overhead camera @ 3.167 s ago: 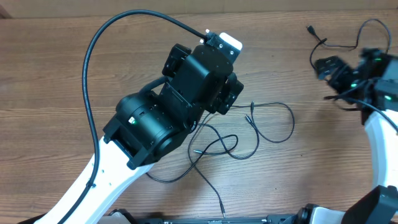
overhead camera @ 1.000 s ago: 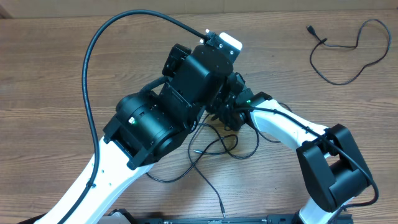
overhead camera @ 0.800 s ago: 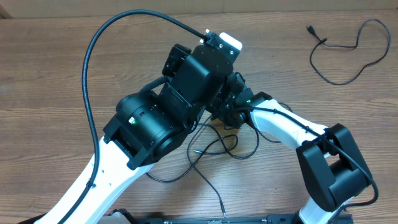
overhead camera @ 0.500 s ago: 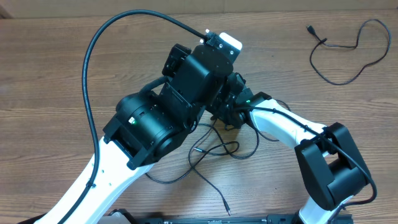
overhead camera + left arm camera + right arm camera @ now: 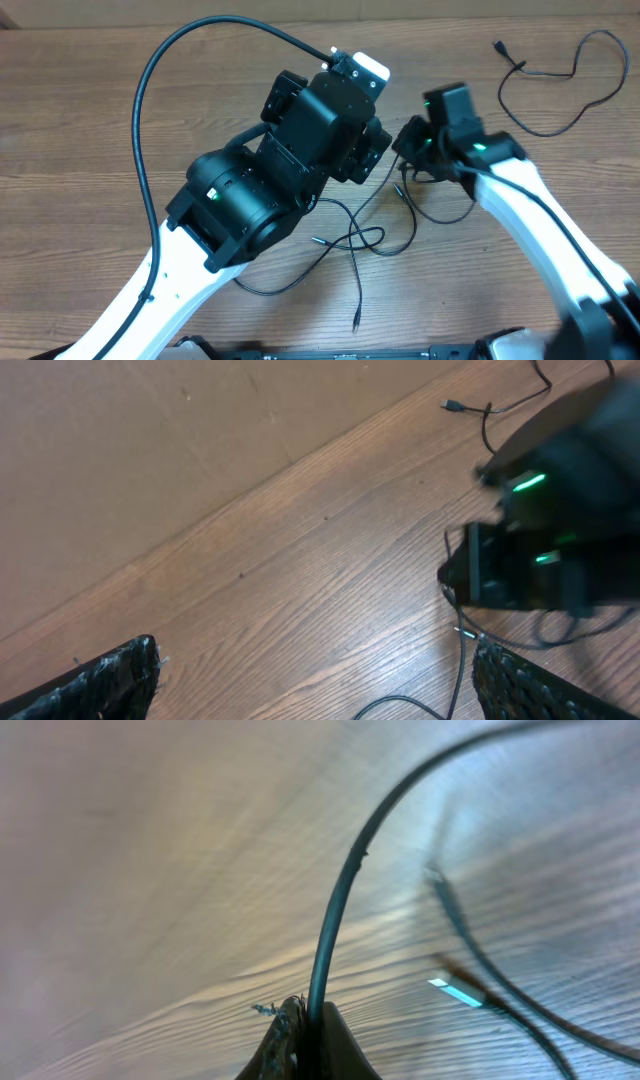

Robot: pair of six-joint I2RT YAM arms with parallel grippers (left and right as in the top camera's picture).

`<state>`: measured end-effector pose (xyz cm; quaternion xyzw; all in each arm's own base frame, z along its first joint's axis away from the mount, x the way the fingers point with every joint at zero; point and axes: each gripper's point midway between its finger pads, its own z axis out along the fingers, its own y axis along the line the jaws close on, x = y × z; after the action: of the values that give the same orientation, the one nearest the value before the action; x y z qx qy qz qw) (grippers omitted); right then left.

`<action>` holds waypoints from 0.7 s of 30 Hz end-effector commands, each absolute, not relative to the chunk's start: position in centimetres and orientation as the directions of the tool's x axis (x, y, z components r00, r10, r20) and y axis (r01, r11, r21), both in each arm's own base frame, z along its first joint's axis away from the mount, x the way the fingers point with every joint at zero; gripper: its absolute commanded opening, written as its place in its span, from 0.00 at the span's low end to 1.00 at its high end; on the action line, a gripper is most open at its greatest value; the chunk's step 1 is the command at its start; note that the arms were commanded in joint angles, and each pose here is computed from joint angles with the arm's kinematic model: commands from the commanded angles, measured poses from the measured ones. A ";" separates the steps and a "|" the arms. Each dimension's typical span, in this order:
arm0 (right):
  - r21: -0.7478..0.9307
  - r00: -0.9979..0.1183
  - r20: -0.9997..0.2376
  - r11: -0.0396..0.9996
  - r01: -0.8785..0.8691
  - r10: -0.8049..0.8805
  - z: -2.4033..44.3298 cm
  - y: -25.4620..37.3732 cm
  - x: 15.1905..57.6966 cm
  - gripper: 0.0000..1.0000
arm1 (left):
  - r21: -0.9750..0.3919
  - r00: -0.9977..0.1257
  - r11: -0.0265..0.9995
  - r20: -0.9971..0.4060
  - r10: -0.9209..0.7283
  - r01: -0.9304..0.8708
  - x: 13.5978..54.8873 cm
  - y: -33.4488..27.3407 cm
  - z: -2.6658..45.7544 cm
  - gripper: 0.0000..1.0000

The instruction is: Untangle cables

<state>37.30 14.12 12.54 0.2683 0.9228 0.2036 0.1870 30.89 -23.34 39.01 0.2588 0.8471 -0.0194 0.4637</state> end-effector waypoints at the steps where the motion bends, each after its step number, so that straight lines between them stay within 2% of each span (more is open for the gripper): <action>1: 0.624 -0.705 -0.434 0.751 0.214 0.561 24.4 14.1 37.3 0.04 | 0.192 -0.439 0.881 -0.809 0.392 0.432 31.2 -23.1 39.6 1.00; 5: 0.690 -0.621 -0.518 0.717 0.102 0.588 31.2 13.5 35.8 0.04 | 0.192 -0.439 0.881 -0.809 0.392 0.432 31.2 -23.1 39.6 1.00; 6: 0.711 -0.578 -0.551 0.701 0.051 0.602 33.9 13.2 35.0 0.04 | 0.192 -0.439 0.881 -0.809 0.392 0.432 31.2 -23.1 39.6 0.99; 9: 0.728 -0.482 -0.603 0.686 -0.007 0.636 37.9 12.0 33.7 0.04 | 0.192 -0.439 0.881 -0.809 0.392 0.432 31.2 -23.1 39.6 1.00; 13: 0.727 -0.331 -0.649 0.687 -0.003 0.685 41.2 9.1 32.0 0.04 | 0.192 -0.439 0.881 -0.809 0.392 0.432 31.2 -23.1 39.6 1.00; 21: 0.729 -0.131 -0.674 0.683 0.039 0.727 44.4 5.2 29.6 0.04 | 0.192 -0.439 0.881 -0.809 0.392 0.432 31.2 -23.1 39.6 1.00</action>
<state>30.34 7.70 42.26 0.2431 0.7288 0.3178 0.5557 30.89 -23.33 39.00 0.2589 0.8472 -0.0194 0.4635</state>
